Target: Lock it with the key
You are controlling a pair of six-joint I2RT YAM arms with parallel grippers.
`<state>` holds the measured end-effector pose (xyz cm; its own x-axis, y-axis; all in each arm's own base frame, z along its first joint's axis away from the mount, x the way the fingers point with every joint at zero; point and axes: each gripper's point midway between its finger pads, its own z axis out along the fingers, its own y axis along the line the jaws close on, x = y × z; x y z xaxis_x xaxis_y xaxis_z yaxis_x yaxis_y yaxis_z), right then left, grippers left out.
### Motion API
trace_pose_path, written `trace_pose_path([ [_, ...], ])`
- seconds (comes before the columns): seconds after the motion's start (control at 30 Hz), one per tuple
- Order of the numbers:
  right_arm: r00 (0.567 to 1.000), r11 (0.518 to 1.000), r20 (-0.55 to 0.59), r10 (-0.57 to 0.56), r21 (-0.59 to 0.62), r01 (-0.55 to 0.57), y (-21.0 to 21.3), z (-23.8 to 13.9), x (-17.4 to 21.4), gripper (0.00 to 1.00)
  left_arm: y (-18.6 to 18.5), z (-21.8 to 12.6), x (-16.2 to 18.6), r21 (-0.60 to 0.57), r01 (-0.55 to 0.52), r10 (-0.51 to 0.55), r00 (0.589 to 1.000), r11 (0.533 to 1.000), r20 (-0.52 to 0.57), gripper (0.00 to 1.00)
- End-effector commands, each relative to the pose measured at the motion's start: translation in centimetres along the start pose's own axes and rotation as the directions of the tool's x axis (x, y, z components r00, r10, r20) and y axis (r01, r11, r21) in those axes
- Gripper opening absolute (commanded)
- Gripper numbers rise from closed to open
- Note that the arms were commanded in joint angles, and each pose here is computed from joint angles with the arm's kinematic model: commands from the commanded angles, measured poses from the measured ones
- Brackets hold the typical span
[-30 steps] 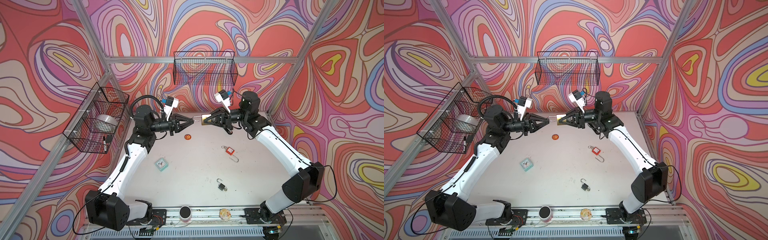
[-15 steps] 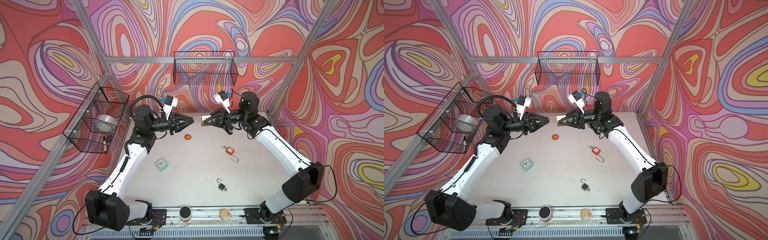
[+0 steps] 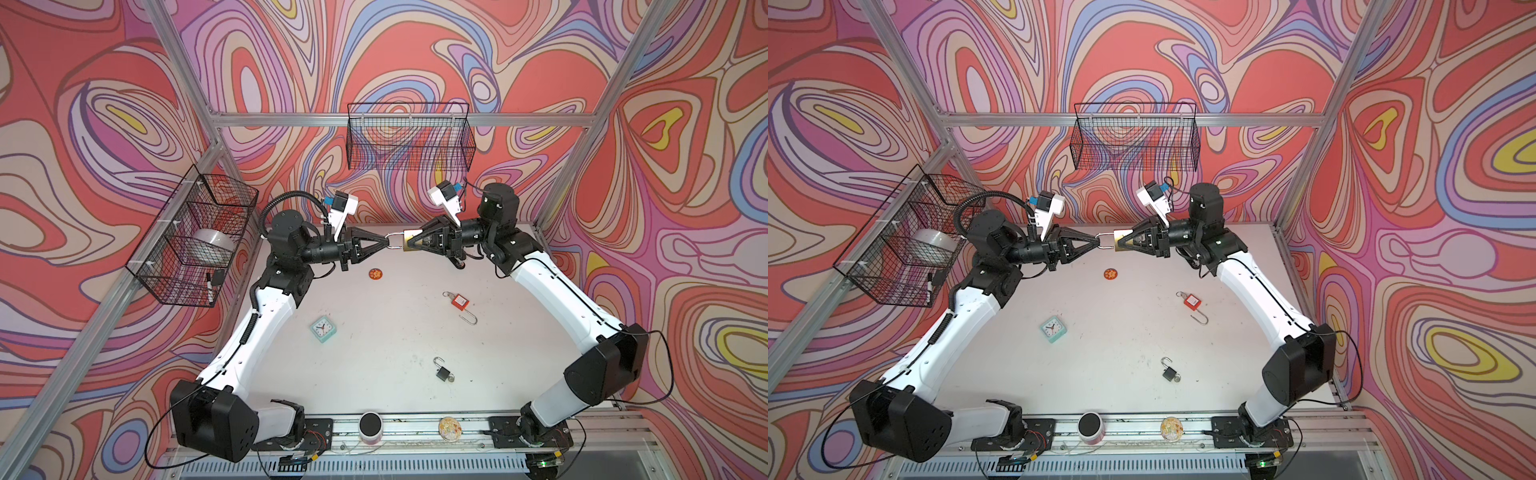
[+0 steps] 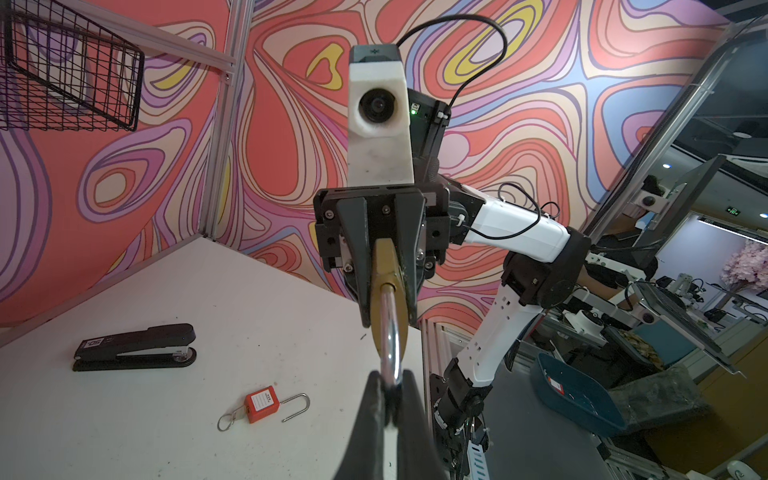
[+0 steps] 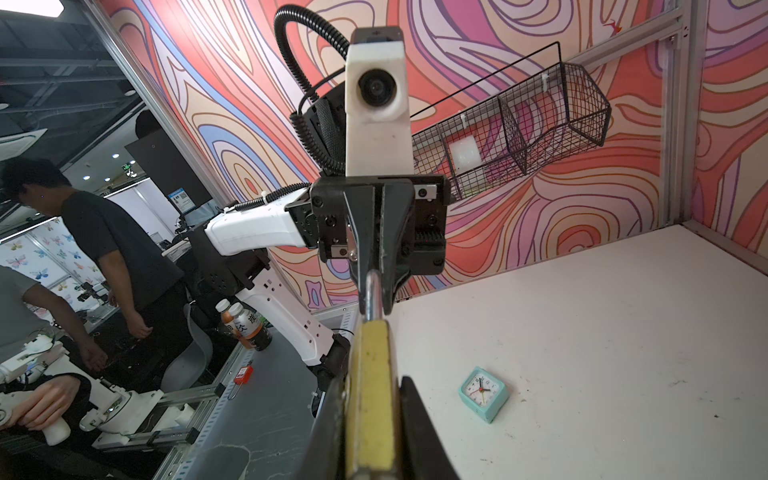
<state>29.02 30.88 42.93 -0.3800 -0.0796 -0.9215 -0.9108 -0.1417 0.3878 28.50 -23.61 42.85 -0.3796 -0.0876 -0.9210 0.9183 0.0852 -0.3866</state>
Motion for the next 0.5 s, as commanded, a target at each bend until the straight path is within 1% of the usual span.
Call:
trace_pose_path([
  [0.0,0.999,0.998,-0.004,-0.052,-0.026,0.052,0.8,0.3,-0.5,0.00,-0.1,0.2,-0.6,0.002,-0.019,0.019,1.000,1.000,0.013,0.00],
  [0.23,0.998,0.998,-0.007,-0.062,-0.030,0.062,1.0,1.2,-0.4,0.00,-0.2,1.4,0.5,0.003,-0.031,0.031,0.999,1.000,-0.029,0.00],
  [0.47,0.998,0.997,-0.007,-0.069,-0.041,0.069,1.1,2.4,0.0,0.00,-0.3,2.0,-0.1,0.029,-0.022,0.022,1.000,0.999,-0.001,0.00],
])
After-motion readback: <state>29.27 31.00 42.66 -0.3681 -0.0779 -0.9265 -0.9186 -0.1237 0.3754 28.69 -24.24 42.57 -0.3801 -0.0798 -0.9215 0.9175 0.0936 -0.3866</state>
